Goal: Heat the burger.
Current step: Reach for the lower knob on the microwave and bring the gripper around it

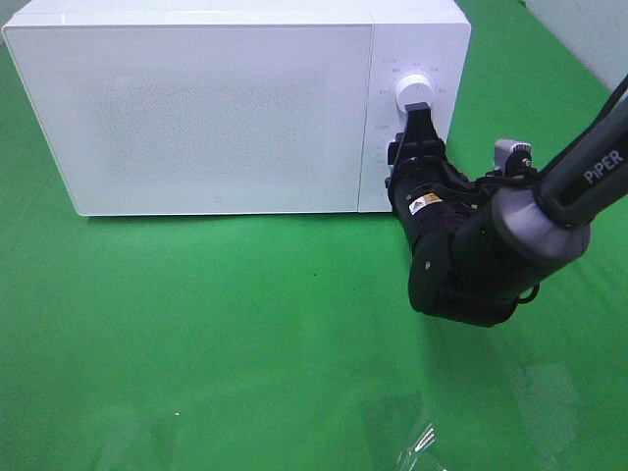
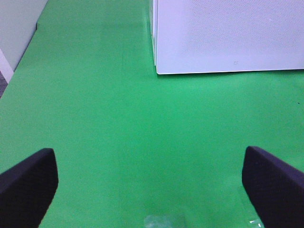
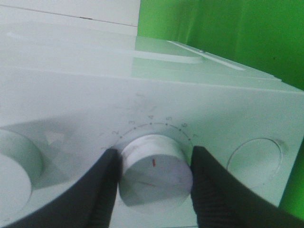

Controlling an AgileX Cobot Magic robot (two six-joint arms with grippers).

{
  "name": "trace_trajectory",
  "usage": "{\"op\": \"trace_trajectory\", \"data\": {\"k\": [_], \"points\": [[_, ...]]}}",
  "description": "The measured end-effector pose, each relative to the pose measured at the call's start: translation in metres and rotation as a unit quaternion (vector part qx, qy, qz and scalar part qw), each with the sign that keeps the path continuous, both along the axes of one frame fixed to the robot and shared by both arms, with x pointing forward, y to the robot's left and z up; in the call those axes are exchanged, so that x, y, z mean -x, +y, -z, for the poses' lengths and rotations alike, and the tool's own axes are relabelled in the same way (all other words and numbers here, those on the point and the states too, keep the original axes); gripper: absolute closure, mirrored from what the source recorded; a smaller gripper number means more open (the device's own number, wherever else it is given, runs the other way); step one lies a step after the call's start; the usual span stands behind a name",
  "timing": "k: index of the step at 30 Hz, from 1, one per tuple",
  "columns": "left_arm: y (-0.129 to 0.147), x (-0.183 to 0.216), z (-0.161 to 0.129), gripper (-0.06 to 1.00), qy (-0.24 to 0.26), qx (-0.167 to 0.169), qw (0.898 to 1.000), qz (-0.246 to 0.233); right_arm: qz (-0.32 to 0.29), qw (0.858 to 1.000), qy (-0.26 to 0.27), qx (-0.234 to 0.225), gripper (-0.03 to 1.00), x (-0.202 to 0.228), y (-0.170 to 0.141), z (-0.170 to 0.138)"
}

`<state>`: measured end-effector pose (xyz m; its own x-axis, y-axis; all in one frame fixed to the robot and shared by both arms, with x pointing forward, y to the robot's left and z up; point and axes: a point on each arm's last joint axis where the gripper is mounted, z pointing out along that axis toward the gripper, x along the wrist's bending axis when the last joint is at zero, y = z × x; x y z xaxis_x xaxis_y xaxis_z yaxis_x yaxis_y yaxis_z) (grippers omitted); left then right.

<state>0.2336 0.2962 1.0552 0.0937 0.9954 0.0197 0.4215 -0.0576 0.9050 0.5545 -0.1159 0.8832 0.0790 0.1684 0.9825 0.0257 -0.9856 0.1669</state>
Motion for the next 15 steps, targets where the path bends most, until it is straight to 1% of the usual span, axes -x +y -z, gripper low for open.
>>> {"op": "trace_trajectory", "data": {"k": [1, 2, 3, 4, 15], "points": [[0.0, 0.0, 0.0, -0.05, 0.0, 0.0, 1.0, 0.0, 0.0, 1.0, 0.0, 0.0, 0.52, 0.0, 0.0, 0.0], [0.0, 0.0, 0.0, -0.05, 0.0, 0.0, 1.0, 0.0, 0.001, 1.0, 0.0, -0.016, 0.52, 0.0002, -0.0001, 0.0002], [0.0, 0.0, 0.0, -0.05, 0.0, 0.0, 1.0, 0.0, 0.001, 1.0, 0.0, -0.016, 0.52, 0.0002, -0.0001, 0.0002], [0.0, 0.0, 0.0, -0.05, 0.0, 0.0, 1.0, 0.0, 0.002, 1.0, 0.001, -0.026, 0.52, 0.0002, -0.0001, 0.0002], [0.0, 0.0, 0.0, -0.05, 0.0, 0.0, 1.0, 0.0, 0.002, 1.0, 0.001, -0.03, 0.52, 0.0002, -0.0001, 0.0002]]}}
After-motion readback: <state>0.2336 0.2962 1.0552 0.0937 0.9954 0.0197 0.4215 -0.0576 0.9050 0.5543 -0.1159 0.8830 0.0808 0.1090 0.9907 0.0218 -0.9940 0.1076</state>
